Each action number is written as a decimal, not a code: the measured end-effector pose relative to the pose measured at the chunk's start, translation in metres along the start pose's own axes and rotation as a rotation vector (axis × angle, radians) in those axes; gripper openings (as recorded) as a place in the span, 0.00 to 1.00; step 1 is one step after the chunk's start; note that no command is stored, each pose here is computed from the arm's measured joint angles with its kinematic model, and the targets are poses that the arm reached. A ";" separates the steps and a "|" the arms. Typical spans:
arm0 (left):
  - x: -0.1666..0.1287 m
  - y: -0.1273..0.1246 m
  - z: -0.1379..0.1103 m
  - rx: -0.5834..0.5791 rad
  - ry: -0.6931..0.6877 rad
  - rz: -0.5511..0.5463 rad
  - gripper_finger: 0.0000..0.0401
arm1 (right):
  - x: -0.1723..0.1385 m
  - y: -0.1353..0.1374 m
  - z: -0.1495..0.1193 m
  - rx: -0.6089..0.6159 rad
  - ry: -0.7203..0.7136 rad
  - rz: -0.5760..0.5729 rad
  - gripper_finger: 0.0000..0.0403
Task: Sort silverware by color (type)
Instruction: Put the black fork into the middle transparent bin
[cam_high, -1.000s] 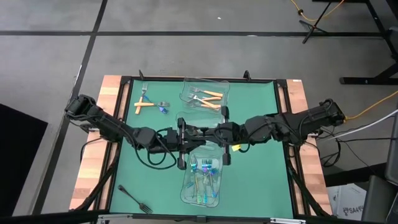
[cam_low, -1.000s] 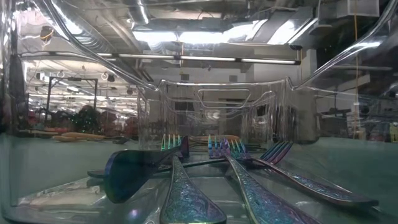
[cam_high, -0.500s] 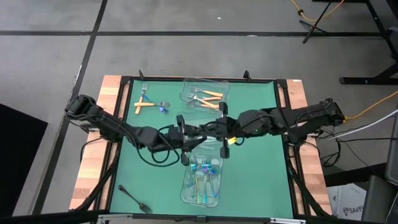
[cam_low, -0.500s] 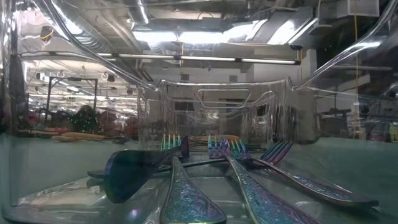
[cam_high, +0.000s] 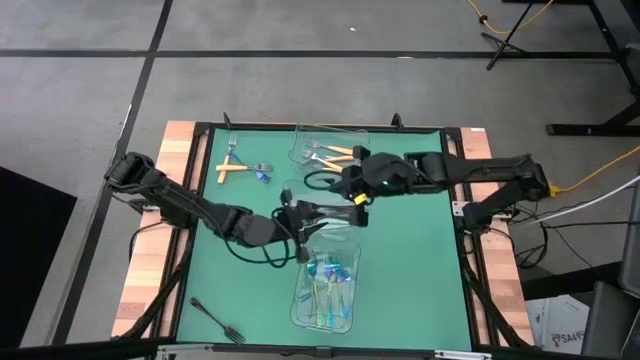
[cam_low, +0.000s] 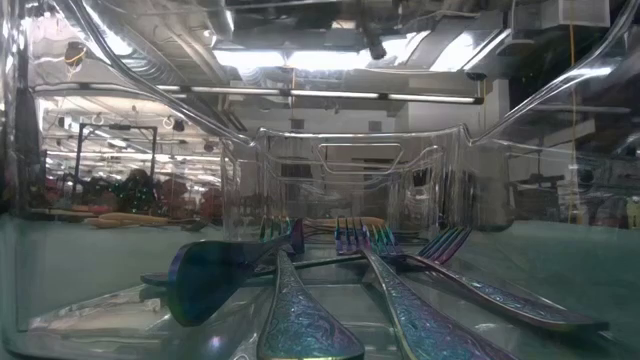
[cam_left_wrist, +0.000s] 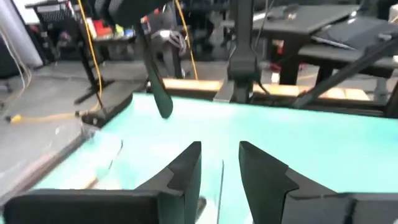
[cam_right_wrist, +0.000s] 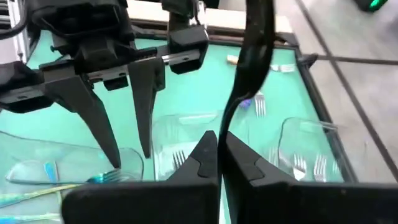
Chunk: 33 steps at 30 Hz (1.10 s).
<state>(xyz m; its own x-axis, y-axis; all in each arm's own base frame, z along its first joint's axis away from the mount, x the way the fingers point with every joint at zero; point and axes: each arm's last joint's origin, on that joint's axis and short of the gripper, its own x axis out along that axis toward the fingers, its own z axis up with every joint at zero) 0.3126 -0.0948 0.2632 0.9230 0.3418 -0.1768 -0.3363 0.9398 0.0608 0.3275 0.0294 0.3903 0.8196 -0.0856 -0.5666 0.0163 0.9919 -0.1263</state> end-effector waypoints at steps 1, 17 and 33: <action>0.000 0.000 -0.002 -0.006 0.015 0.002 0.26 | 0.004 -0.003 -0.001 0.005 0.009 0.005 0.00; -0.011 -0.014 -0.020 -0.173 0.213 -0.188 0.26 | 0.095 -0.021 -0.043 -0.038 0.330 0.034 0.00; -0.063 -0.058 -0.046 -0.468 0.716 -0.607 0.26 | 0.148 -0.012 -0.084 -0.122 0.583 0.077 0.00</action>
<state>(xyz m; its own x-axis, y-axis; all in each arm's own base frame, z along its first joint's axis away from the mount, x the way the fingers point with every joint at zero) 0.2656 -0.1708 0.2257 0.6859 -0.4120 -0.5998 -0.0333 0.8056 -0.5915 0.4001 -0.0033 0.2398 0.3658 -0.0859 -0.9267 -0.1244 0.9823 -0.1402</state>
